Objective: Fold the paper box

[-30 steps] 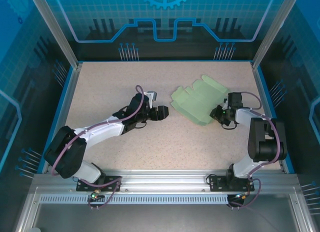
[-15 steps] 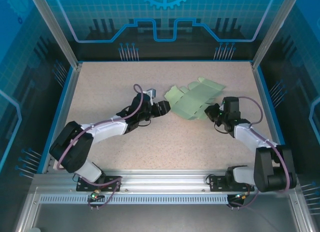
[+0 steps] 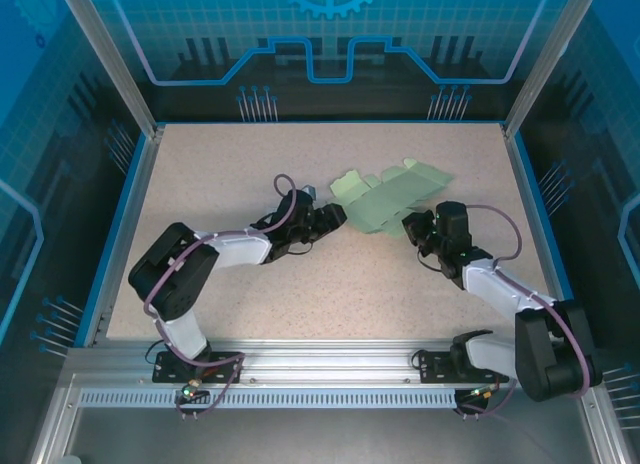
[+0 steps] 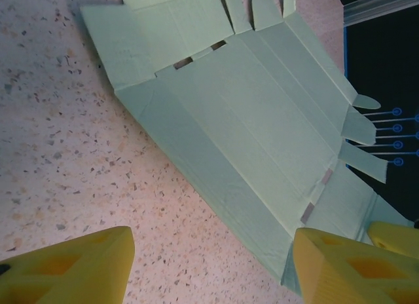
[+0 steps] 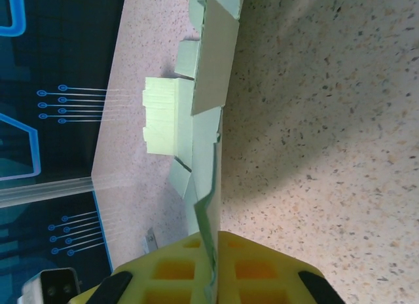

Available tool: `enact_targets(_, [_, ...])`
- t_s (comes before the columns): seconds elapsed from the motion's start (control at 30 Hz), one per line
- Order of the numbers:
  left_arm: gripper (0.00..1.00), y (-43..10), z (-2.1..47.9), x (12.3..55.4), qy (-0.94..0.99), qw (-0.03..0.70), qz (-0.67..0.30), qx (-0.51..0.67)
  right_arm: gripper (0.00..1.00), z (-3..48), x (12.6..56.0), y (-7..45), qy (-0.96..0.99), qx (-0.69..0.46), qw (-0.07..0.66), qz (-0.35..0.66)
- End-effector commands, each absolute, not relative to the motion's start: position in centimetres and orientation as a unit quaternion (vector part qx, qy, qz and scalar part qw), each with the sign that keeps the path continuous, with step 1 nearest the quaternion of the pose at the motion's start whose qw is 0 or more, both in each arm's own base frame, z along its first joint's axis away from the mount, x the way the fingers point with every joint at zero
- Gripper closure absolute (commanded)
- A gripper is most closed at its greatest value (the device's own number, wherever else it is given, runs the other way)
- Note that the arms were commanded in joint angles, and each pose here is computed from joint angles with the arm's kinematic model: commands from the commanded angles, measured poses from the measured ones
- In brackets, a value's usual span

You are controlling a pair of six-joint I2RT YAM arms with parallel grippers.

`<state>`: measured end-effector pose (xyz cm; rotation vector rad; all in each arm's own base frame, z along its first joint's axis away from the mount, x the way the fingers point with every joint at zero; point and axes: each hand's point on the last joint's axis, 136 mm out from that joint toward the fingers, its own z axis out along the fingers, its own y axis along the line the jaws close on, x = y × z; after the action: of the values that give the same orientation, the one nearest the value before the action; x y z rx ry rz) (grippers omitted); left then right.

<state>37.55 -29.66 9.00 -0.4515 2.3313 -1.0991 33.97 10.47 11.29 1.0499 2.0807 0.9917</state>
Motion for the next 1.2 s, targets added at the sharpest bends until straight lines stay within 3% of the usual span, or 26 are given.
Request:
enact_targets(0.0, [0.33, -31.5, 9.7, 38.1, 0.85, 0.251, -0.428, -0.176, 0.92, 11.3, 34.4, 11.1, 0.772, 0.408, 0.303, 0.382])
enact_targets(0.33, [0.34, -32.4, 7.7, 39.0, 0.847, 0.228, -0.43, -0.216, 0.92, 11.4, 35.3, 12.9, 0.765, 0.402, 0.301, 0.403])
enact_targets(0.57, [0.41, -31.9, 5.9, 38.9, 0.843, 0.224, -0.424, -0.243, 0.92, 11.2, 35.6, 13.4, 0.765, 0.4, 0.297, 0.408])
enact_targets(1.17, [0.81, -31.7, 6.8, 40.9, 0.82, 0.263, -0.44, -0.254, 0.92, 10.1, 34.9, 13.3, 0.775, 0.404, 0.293, 0.387])
